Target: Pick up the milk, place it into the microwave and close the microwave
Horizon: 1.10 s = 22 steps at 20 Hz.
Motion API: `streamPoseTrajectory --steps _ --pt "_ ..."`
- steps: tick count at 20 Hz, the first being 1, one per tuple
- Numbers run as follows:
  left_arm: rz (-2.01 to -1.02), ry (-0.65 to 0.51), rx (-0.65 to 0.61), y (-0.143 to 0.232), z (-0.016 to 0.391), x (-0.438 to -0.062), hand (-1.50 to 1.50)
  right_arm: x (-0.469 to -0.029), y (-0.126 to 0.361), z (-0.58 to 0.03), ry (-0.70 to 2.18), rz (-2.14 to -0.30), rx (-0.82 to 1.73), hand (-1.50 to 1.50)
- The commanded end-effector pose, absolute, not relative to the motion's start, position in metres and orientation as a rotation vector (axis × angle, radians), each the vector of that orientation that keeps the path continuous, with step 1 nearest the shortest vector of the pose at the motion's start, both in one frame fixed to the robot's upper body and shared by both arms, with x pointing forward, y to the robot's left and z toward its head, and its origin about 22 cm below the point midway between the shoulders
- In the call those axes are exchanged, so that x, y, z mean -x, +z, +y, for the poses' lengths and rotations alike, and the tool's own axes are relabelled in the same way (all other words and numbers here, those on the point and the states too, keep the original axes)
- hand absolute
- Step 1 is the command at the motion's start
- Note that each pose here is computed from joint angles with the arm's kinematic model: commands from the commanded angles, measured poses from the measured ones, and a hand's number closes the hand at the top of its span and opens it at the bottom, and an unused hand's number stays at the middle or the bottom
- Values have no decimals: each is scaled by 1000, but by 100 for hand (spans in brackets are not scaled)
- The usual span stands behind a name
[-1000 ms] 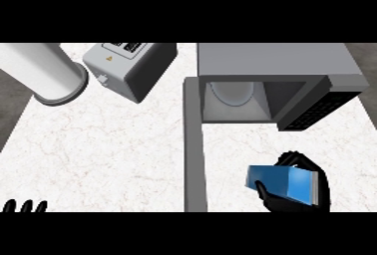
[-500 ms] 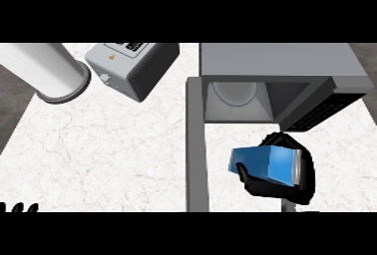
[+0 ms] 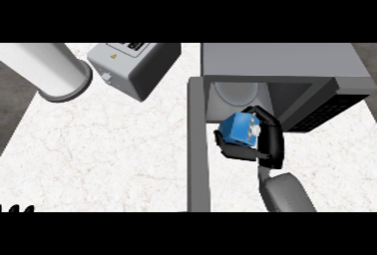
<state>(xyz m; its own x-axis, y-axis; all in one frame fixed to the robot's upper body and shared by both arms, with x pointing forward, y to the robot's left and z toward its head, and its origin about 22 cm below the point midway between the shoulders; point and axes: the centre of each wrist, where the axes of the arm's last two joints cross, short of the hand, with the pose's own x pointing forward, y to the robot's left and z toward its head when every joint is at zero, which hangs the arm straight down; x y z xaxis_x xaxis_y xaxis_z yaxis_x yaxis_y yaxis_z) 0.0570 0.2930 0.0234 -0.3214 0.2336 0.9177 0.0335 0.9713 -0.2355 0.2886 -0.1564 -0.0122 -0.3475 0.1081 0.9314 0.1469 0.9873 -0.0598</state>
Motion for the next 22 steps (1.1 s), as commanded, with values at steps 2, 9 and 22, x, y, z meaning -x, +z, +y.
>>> streamPoseTrajectory --steps 2,9,22 --pt "-1899 194 197 27 285 -58 -150 -325 -15 -140 -7 -1846 315 150" --pt "-1887 188 196 28 292 -67 -150 -362 -41 -155 -59 -1806 282 150" --pt "-1888 161 243 24 301 -73 -150 -398 -34 -200 104 -1768 539 150"
